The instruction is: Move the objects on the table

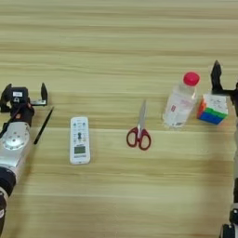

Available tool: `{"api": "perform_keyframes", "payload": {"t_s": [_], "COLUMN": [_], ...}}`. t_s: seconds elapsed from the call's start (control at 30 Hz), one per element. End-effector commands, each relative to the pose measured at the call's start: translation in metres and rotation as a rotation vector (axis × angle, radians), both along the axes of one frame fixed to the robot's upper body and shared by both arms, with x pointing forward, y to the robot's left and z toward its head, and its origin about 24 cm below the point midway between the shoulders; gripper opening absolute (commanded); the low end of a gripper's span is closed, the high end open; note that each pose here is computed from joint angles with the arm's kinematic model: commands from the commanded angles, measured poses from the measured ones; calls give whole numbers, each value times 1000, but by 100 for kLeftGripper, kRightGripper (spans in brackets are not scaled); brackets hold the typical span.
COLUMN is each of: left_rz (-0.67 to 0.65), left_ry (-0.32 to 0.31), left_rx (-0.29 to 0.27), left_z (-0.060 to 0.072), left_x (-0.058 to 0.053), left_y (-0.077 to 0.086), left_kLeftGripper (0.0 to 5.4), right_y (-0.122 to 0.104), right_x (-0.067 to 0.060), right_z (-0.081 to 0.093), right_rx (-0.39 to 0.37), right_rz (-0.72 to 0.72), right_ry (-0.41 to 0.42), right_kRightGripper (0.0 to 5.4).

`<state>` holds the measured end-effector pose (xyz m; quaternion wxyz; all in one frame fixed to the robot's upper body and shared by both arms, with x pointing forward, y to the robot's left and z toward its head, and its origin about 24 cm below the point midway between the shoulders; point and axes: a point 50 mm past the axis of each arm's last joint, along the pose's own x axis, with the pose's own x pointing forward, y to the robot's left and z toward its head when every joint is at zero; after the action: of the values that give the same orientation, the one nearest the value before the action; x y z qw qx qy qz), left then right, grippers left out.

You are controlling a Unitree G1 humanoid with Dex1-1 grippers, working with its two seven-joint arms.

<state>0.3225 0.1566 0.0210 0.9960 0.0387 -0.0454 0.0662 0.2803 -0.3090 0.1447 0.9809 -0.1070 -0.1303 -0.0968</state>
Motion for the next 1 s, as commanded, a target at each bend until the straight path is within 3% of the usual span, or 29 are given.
{"api": "perform_keyframes", "payload": {"t_s": [0.03, 0.17, 0.4, 0.83, 1.0], "left_rz": [2, 2, 1, 0, -1], "left_ry": [-4, -3, -1, 1, 4], "left_rx": [9, 9, 9, 8, 8], "left_z": [2, 2, 1, 1, 1], "left_x": [1, 1, 1, 2, 2], "left_y": [1, 1, 1, 1, 1], "left_kLeftGripper": [540, 540, 540, 540, 540], "right_y": [12, 33, 87, 143, 172], "right_x": [-5, -10, -25, -42, -45], "right_z": [10, 21, 33, 19, -6], "right_rx": [0, -14, -48, -74, -87], "right_rz": [53, 134, 363, 646, 777], "right_ry": [-39, -80, -109, -26, 90], "right_kRightGripper": [536, 536, 536, 536, 536]}}
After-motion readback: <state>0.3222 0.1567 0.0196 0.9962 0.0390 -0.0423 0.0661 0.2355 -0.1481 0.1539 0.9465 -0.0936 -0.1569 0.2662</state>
